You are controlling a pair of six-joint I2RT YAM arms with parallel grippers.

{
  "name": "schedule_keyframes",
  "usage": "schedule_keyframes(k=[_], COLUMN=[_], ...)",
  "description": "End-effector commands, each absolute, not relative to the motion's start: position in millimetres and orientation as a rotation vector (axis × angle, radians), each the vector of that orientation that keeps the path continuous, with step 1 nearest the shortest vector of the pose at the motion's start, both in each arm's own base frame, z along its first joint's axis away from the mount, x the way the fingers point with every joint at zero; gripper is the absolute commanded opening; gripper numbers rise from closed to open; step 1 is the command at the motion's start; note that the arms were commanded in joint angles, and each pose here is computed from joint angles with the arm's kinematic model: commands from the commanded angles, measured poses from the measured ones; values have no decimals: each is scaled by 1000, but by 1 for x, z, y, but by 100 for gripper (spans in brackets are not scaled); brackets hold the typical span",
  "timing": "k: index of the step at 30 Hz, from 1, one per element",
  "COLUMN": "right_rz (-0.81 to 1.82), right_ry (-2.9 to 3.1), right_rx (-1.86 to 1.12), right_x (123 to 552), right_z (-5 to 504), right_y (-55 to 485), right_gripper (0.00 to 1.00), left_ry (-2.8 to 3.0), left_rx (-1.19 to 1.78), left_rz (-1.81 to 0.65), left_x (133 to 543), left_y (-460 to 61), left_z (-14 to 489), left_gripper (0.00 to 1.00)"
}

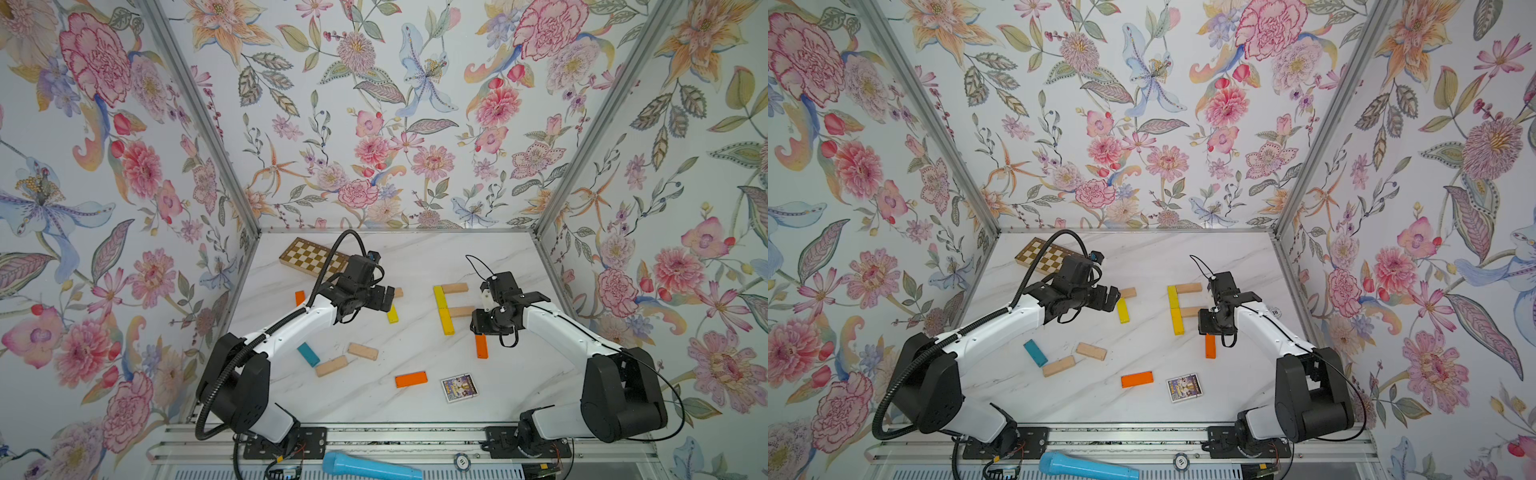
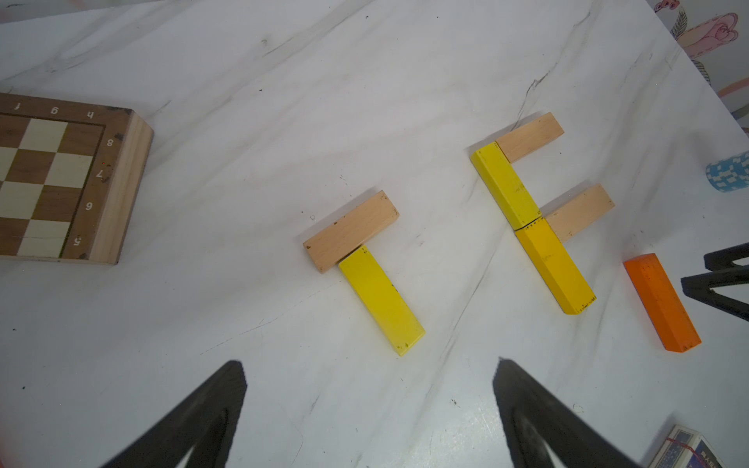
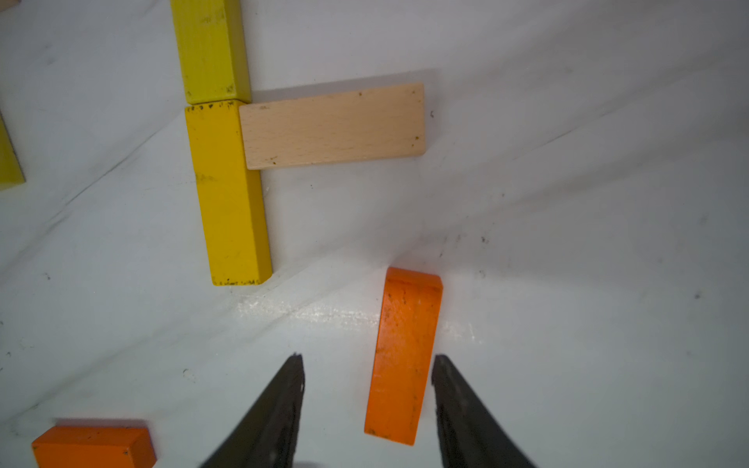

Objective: Assemble the number 6 with building blocks
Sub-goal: Place the building block at the center of the board, then assemble the building block at the center of the board.

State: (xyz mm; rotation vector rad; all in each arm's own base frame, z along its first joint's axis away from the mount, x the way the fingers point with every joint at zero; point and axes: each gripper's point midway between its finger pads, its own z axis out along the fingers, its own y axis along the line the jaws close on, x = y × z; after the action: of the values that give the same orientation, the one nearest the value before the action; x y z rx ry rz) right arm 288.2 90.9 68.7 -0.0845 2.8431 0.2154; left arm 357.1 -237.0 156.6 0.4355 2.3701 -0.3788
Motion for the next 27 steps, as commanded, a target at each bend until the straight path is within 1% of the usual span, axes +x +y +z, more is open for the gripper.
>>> schedule_keyframes(k=[1,5,17,19,22,27], right_rz=[135,37,-4,6,7,27], right_ry=[2908,2933,3028,3044,3055,3069], right_rx=[-25,26,-11,-21,-37,-83], right_x=[280,278,278,278,278,279], right_z=[54,51,30,26,23,21], right_y=[83,71,72,74,76,80], right_gripper=[51,49,46,45,38,35], left_ry=[2383,2381,2379,2378,2379,2380], left_rx=[409,414,418,417,416,415], left_rz=[-386,-370,-368,-367,-363,-353], left_x=[355,354,360,361,361,362], left_y=[-232,-230,-233,-233,-233,-232], left_z=[153,154,157,157,158,157], left_gripper=[99,99,99,99,99,99])
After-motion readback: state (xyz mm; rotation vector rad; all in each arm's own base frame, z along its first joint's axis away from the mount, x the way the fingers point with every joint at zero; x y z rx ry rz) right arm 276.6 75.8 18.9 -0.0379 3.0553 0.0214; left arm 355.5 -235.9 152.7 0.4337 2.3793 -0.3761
